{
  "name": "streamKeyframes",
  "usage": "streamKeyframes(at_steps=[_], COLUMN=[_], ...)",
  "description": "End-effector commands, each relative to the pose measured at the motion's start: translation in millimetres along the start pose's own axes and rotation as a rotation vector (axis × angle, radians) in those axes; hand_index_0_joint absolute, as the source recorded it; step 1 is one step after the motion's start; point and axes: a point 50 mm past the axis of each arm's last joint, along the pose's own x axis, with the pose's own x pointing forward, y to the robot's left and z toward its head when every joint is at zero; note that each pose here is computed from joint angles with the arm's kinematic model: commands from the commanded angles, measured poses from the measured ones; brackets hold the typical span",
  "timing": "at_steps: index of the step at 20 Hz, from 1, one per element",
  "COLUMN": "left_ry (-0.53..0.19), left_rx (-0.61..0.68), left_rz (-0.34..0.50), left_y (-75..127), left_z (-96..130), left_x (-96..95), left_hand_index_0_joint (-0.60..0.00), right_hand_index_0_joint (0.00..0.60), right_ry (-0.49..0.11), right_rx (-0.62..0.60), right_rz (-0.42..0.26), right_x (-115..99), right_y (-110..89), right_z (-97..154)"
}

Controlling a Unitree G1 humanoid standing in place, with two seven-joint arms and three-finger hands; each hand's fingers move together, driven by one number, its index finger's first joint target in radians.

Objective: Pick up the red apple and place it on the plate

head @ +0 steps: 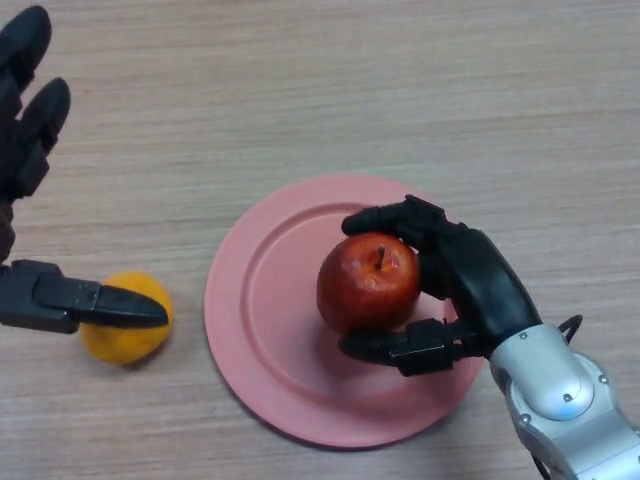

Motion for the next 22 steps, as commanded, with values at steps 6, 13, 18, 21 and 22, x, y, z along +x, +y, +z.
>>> streamKeyframes(at_steps=[6,13,18,21,22], left_ry=[-0.242,-0.245,-0.236,-0.261,-0.265], left_rx=[0.096,0.104,0.062,0.047,0.045], left_rz=[0.001,-0.035,-0.009,0.001,0.001], left_y=[-2,-9,-7,-11,-12], left_z=[42,33,28,31,32], left_x=[5.0,7.1,10.4,9.4,8.8], left_hand_index_0_joint=[0.000,0.000,0.000,0.000,0.000], right_hand_index_0_joint=[0.000,0.000,0.000,0.000,0.000], right_ry=[-0.413,-0.466,-0.432,-0.404,-0.401], right_rx=[0.197,0.191,0.173,0.145,0.148], right_rz=[-0.108,-0.193,-0.234,-0.250,-0.247], right_x=[-8,-58,-80,-85,-86], right_y=[-54.2,-103.4,-110.5,-107.7,-107.3], right_z=[91,95,90,93,93])
